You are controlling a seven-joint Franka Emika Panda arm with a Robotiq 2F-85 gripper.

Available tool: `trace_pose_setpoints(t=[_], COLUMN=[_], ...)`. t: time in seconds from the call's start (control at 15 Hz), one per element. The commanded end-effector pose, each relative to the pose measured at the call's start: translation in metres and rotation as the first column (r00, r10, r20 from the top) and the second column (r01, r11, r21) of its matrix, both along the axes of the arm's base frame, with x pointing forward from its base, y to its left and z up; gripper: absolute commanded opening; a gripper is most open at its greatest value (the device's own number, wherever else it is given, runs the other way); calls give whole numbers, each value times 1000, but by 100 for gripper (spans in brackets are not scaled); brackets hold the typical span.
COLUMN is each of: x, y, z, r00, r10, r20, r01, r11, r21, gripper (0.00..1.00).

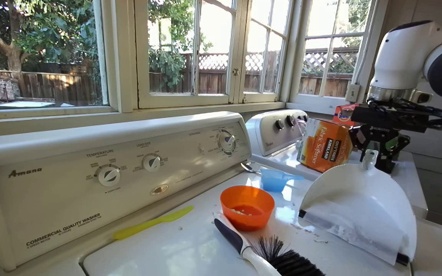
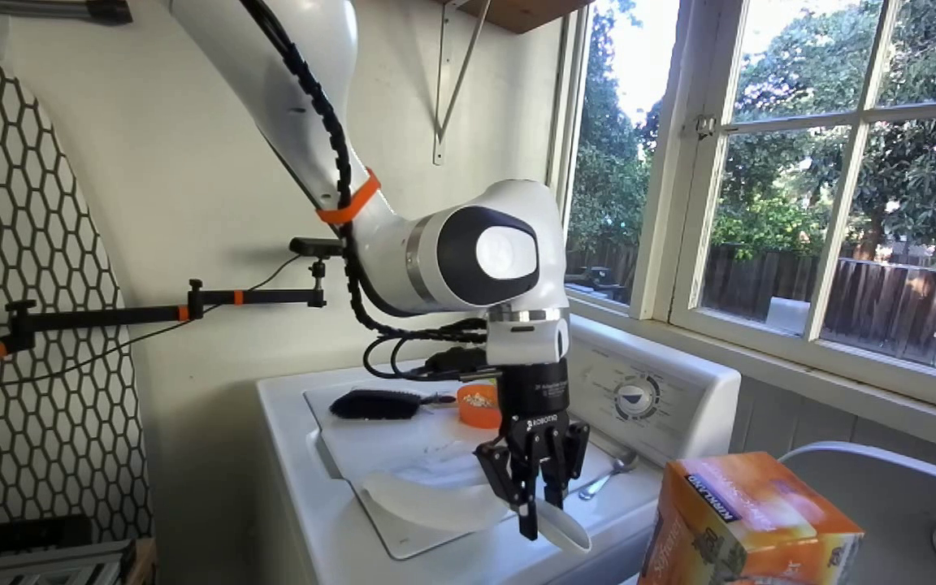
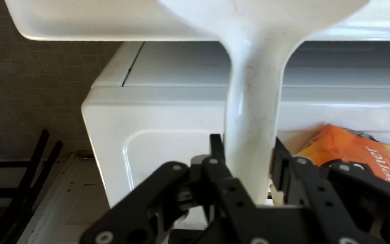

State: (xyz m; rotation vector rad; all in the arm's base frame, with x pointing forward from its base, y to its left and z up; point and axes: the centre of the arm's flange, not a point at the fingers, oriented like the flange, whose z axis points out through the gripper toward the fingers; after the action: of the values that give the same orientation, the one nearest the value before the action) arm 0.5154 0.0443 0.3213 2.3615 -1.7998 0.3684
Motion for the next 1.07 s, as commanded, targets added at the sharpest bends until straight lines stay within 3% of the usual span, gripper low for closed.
trace_pose_setpoints(t=[0.0, 0.47, 1.0], x=[2, 5, 15], y=[-18, -40, -9], z=[0, 5, -6], r00=[998, 995, 999], r10=[-66, -97, -25], r20=[-11, -10, -26], r01=[66, 97, 26], r11=[998, 995, 999], r21=[-3, -8, 27], gripper=[10, 10, 10])
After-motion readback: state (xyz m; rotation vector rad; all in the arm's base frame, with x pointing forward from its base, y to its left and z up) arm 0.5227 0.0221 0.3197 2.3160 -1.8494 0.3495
